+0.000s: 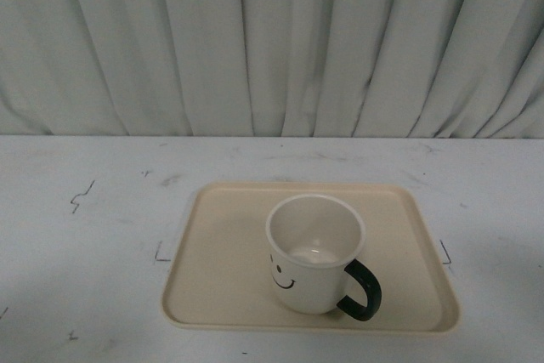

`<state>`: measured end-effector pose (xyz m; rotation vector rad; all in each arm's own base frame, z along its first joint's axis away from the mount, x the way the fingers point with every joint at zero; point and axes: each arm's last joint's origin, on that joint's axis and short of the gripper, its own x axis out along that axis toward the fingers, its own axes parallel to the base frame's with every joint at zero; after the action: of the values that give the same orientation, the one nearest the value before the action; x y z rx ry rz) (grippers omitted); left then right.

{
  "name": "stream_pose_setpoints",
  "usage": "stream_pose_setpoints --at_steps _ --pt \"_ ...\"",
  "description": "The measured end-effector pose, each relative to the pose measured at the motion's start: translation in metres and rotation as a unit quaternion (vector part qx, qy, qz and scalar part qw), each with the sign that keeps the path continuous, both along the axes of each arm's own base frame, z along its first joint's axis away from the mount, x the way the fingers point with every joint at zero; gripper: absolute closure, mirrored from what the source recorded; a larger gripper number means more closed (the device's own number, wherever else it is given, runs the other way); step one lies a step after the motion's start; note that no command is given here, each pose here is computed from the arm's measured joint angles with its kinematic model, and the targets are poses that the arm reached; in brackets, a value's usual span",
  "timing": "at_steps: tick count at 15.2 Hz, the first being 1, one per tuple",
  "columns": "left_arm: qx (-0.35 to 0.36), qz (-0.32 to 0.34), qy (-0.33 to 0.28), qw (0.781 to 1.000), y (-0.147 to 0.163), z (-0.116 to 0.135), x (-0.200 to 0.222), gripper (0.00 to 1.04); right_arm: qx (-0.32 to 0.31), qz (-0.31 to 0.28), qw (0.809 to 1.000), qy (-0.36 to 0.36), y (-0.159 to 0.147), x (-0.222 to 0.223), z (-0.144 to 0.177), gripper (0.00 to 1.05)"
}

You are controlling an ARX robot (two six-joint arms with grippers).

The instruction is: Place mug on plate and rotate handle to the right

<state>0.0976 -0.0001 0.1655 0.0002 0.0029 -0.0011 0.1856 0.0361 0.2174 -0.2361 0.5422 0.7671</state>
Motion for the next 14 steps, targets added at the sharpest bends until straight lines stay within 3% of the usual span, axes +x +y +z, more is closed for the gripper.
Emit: stream_pose_setpoints --at_steps 4,6,10,14 --pt "0.000 0.000 0.000 1.000 0.000 0.000 0.000 0.07 -0.115 0.018 0.992 0.046 0.044 0.085 0.009 0.06" --pt "0.000 0.000 0.000 1.000 0.000 0.000 0.000 0.07 -0.143 0.006 0.985 0.096 0.055 0.122 -0.005 0.06" --pt "0.000 0.000 0.000 1.000 0.000 0.000 0.000 0.07 -0.137 -0.024 0.975 0.174 0.084 0.179 -0.036 0.06" --pt "0.000 0.000 0.000 1.000 0.000 0.000 0.000 0.07 -0.118 -0.054 0.964 0.230 0.113 0.190 -0.067 0.06"
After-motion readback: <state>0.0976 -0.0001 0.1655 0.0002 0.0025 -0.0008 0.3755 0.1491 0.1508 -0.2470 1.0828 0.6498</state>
